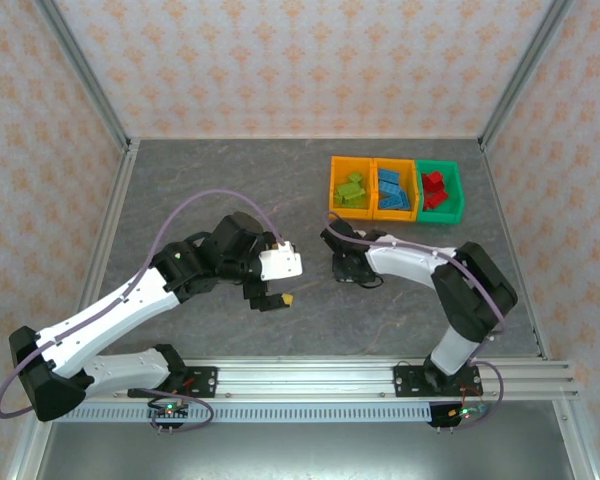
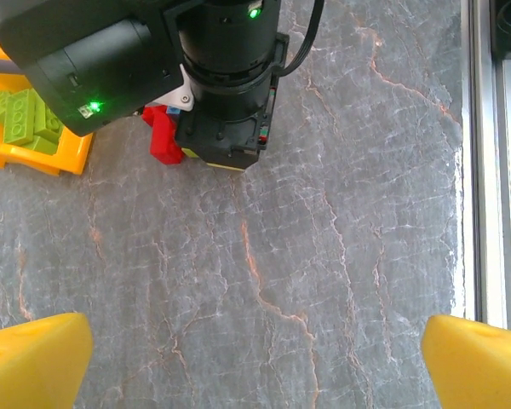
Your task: Sort the legos into containers by color
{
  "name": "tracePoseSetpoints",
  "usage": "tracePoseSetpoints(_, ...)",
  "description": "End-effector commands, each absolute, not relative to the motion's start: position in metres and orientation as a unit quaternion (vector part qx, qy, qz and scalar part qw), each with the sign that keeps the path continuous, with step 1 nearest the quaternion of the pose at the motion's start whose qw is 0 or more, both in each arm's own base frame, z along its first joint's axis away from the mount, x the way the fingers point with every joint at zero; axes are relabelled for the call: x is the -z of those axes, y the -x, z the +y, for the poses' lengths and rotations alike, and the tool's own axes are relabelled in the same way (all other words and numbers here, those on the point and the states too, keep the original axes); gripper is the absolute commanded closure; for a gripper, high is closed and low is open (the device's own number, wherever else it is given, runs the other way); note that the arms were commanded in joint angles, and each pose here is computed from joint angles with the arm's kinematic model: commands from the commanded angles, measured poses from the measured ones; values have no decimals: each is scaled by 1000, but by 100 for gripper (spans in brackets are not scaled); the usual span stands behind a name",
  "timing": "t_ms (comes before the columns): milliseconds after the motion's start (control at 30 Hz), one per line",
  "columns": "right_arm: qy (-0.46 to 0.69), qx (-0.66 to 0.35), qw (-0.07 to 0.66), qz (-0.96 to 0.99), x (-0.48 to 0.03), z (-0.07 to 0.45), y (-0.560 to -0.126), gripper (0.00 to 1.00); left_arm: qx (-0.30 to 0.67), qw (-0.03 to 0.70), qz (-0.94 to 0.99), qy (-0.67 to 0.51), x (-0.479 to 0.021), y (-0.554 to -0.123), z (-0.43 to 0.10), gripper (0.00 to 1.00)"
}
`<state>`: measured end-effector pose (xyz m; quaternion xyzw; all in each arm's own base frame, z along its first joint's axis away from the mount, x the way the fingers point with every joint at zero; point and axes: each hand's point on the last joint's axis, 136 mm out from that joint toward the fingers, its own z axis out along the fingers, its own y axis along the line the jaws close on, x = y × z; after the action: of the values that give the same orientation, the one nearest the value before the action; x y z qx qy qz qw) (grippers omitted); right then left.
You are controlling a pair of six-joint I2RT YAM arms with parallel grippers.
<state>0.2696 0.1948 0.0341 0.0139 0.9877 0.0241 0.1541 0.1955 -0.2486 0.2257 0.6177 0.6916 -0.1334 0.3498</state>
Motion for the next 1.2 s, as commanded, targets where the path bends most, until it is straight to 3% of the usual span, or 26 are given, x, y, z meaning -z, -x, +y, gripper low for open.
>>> tracePoseSetpoints(0,-29,-59,217,974,-93,199,-272,78,131,351,685,-625,-228,-191,-245,0)
tracePoseSetpoints(133,-77,-66,331,938,-163,180,-299,80,123,367,687,-615,-234,-195,-243,0)
tracePoseSetpoints(233,-105,-51,372,921,-189,166,-333,79,112,370,697,-604,-235,-203,-241,0)
tracePoseSetpoints(567,-131,-39,322,937,-155,168,-463,79,102,376,728,-564,-249,-214,-231,0)
tracePoseSetpoints(733,-161,-85,289,940,-143,179,-509,71,104,381,729,-558,-253,-215,-229,0)
tracePoseSetpoints(833,-166,-107,278,940,-139,191,-524,61,108,380,731,-556,-253,-215,-229,0)
tracePoseSetpoints(933,-172,-105,254,946,-135,195,-528,44,121,373,732,-557,-254,-213,-232,0)
tracePoseSetpoints(1167,-162,-112,272,942,-176,187,-504,41,121,371,734,-556,-252,-214,-231,0)
